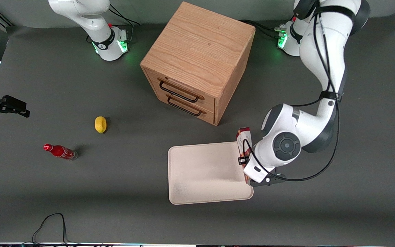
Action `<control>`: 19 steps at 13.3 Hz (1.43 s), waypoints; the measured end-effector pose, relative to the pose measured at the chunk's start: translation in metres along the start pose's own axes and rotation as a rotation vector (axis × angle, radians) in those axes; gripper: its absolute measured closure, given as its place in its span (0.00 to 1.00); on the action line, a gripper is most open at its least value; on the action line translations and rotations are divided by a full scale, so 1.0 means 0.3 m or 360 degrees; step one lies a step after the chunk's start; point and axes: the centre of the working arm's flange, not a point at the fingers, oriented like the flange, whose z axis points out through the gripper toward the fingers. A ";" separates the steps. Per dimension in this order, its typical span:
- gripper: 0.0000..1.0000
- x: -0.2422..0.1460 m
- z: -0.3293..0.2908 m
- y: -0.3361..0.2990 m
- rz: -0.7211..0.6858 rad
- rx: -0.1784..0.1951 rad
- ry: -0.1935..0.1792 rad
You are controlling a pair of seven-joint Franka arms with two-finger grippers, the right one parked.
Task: Place red cookie box on tray
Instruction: 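Lower the box onto the tray corner and open the left gripper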
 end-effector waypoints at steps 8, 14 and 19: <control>0.90 0.036 0.174 0.019 0.0013 -0.0035 0.0074; 0.61 0.032 0.179 0.028 0.0021 -0.0034 0.0080; 0.04 0.034 0.178 0.028 0.0023 -0.0036 0.0087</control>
